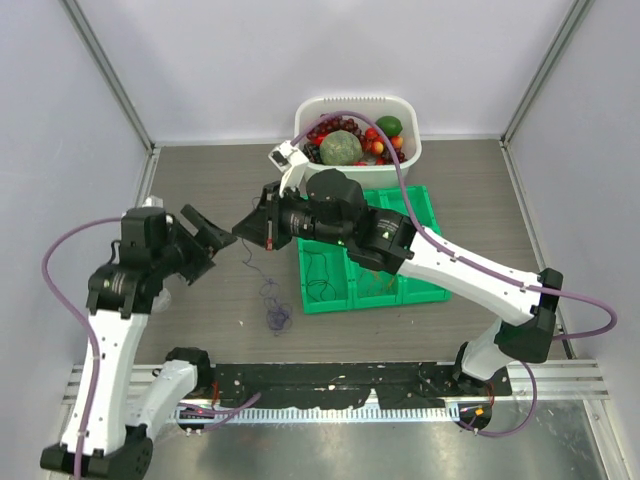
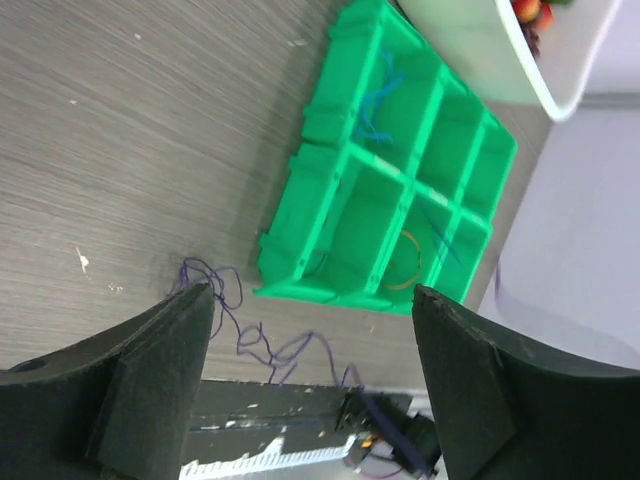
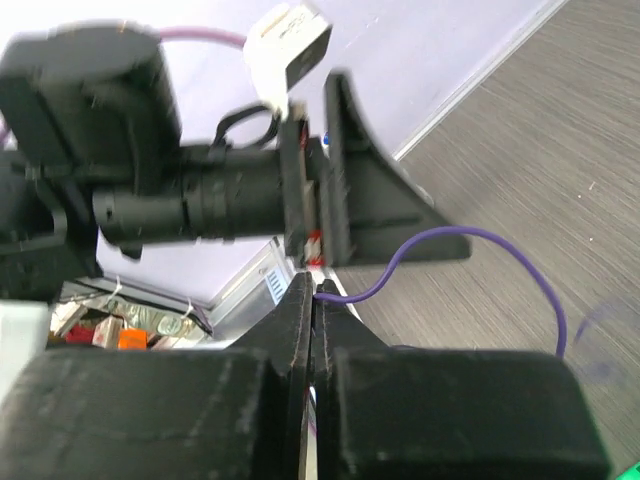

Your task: Untangle the cables

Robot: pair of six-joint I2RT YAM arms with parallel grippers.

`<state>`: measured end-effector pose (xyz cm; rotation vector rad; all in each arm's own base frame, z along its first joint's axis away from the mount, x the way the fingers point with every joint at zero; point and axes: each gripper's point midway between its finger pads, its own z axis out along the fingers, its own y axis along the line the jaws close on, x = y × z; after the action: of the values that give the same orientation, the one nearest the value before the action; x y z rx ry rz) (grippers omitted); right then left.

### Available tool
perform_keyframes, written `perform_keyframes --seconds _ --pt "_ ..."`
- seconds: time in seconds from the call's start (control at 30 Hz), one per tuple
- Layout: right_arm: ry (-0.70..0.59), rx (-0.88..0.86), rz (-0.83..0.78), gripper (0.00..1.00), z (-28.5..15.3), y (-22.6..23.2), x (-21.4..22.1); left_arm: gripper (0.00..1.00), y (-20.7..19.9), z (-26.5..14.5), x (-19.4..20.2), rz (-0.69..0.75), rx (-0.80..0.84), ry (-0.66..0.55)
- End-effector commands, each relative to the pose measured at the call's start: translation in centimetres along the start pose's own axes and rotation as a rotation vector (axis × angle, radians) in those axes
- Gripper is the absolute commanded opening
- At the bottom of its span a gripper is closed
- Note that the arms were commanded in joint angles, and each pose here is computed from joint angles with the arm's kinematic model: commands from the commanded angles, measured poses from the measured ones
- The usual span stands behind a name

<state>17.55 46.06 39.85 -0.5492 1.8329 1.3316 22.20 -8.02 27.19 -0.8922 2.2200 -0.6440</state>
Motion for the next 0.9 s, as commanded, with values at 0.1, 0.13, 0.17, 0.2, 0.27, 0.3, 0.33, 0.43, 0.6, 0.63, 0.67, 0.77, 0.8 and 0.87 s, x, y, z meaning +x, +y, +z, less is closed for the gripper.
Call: perform_keyframes --seconds 0.1,0.13,0.17,0.2,0.27,0.3,0.33,0.43,0.6,0.63,0.67,0.77,0.8,0.87 --pt "-0.107 0.023 0.054 0.01 -0.9 1.3 -3.9 0.66 -1.7 -3.9 3.2 0.136 0.39 -0.052" --pt "-0.11 0.026 0.059 0.01 -0.7 1.1 -4.0 0.66 -1.1 -3.8 3.6 0.126 0.393 -0.052" --pt "-0.115 0.023 0.057 0.01 -0.7 1.3 -4.2 0.67 -0.6 -4.1 4.0 0.113 0.398 -0.057" --pt "-0.115 0.027 0.059 0.01 -0.4 1.2 -4.2 0.67 -0.1 -3.9 4.5 0.104 0.396 -0.048" --pt "-0.123 0.024 0.067 0.01 -0.2 1.3 -4.6 0.69 0.3 -4.1 5.3 0.096 0.419 -0.034" --pt "-0.13 0.016 0.069 0.01 -0.3 1.6 -5.0 0.7 0.3 -4.1 5.6 0.101 0.435 -0.023" --pt "-0.13 0.014 0.072 0.01 -0.1 1.7 -5.1 0.73 0.3 -4.1 6.0 0.105 0.448 -0.008" --pt "-0.138 0.0 0.077 0.01 0.1 2.2 -5.6 0.92 -0.3 -3.9 7.0 0.137 0.52 0.031" --pt "-0.133 -0.027 0.096 0.01 0.5 2.9 -5.8 0.99 -1.2 -3.7 7.2 0.281 0.577 0.051" --pt "-0.135 -0.029 0.104 0.01 0.7 3.0 -5.9 0.99 -1.4 -3.7 7.1 0.316 0.582 0.047" --pt "-0.137 -0.031 0.104 0.01 0.7 3.0 -6.0 0.98 -1.7 -3.8 6.9 0.344 0.595 0.033" --pt "-0.146 -0.046 0.124 0.01 1.2 3.4 -6.4 0.96 -2.2 -3.0 5.6 0.396 0.605 -0.042" --pt "-0.143 -0.052 0.129 0.01 1.3 3.5 -6.3 0.93 -2.3 -2.6 5.2 0.403 0.605 -0.061" --pt "-0.152 -0.071 0.141 0.01 1.4 4.0 -6.7 0.86 -2.7 -1.5 4.8 0.389 0.609 -0.063"
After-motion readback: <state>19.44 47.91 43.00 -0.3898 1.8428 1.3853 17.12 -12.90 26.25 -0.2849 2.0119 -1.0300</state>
